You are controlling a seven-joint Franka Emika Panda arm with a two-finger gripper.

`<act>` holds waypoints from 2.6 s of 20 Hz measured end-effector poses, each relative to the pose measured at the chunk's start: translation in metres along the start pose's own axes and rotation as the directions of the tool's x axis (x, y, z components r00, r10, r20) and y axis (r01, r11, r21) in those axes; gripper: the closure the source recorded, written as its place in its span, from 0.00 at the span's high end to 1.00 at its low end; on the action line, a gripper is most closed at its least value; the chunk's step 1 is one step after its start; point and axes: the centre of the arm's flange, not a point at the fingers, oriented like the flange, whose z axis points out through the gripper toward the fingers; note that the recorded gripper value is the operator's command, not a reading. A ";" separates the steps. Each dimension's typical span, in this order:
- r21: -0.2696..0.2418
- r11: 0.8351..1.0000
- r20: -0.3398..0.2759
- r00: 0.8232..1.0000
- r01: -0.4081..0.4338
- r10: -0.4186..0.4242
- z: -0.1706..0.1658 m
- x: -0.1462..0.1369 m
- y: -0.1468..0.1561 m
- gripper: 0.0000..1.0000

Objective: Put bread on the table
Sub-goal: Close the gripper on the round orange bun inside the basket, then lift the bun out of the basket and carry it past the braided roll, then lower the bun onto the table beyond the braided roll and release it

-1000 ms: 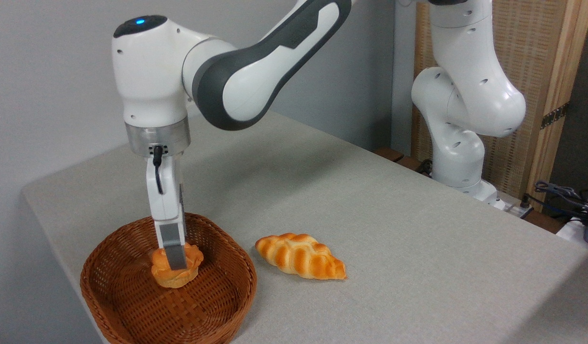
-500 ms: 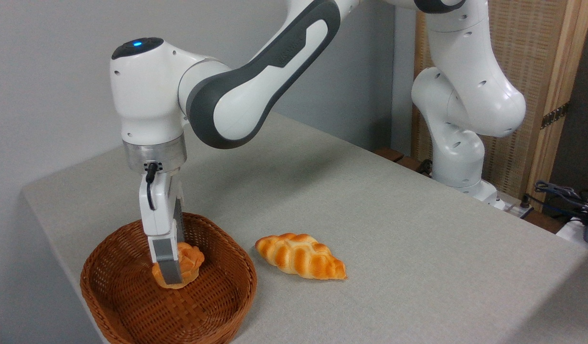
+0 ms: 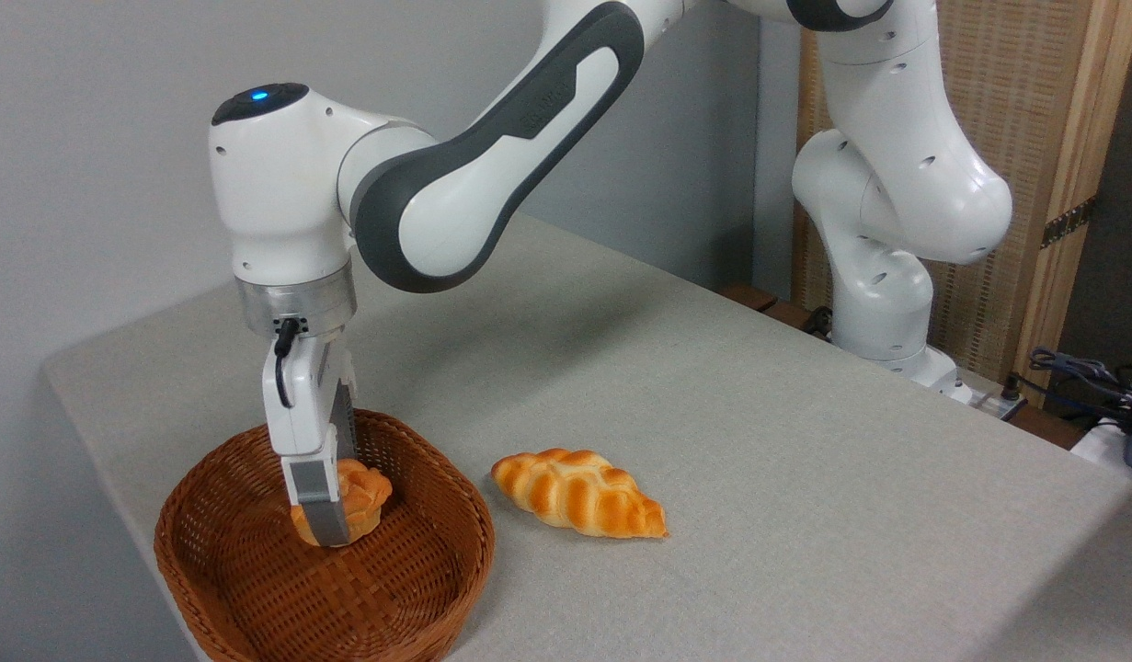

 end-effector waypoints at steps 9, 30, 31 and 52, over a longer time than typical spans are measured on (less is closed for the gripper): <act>0.001 1.000 0.000 1.000 -0.001 0.001 0.000 0.000 0.000 0.43; -0.002 0.975 -0.032 0.975 0.221 -0.221 -0.115 -0.065 0.003 0.68; -0.022 0.969 -0.026 0.969 0.246 -0.247 -0.124 -0.072 0.007 0.68; -0.261 0.913 0.151 0.948 0.313 -0.282 -0.077 -0.074 0.085 1.00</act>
